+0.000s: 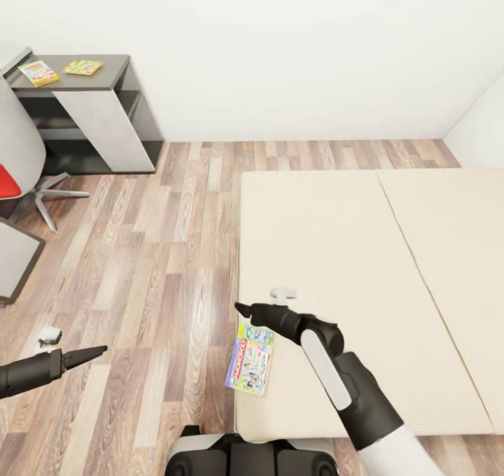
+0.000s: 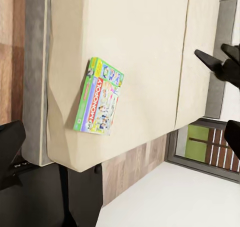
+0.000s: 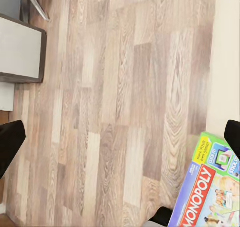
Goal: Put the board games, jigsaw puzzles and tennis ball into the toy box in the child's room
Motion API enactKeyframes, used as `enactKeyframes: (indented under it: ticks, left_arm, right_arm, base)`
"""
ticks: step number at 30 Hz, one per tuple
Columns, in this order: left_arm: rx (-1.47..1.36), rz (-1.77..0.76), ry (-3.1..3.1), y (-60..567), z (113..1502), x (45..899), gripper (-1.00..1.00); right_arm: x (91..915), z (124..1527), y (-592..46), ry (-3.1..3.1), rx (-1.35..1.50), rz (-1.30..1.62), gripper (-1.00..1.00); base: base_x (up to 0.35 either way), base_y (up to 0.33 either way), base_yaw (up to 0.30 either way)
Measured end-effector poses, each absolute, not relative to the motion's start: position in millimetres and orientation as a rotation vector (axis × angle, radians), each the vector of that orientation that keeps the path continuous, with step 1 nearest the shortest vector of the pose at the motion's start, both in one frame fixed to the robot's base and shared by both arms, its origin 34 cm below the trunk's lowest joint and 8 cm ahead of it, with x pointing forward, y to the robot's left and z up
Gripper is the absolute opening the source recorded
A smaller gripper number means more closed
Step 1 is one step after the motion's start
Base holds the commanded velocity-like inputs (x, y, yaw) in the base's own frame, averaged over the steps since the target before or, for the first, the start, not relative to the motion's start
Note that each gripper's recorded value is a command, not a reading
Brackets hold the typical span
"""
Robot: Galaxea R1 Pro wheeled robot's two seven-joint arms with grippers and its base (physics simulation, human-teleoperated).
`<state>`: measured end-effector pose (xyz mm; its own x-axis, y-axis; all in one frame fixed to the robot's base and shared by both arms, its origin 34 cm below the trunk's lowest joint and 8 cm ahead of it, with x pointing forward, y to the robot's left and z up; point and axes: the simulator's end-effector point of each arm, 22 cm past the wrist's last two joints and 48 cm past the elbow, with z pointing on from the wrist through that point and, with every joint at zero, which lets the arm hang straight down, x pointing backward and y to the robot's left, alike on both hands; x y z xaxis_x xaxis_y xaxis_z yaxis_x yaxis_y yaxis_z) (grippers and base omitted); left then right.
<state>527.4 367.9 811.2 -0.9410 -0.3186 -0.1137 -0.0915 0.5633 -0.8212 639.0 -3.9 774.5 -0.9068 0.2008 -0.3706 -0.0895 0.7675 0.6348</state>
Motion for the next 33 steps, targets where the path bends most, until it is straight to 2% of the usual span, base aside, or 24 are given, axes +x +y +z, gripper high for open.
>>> enactKeyframes:
  ticks: [33]
  left_arm:
    - [-0.299,-1.301,2.512,369,833,536,1.0]
  right_arm:
    - [604,844,5,2.458,0.053,1.026,1.0]
  base:
    - [0.0,0.0,0.0]
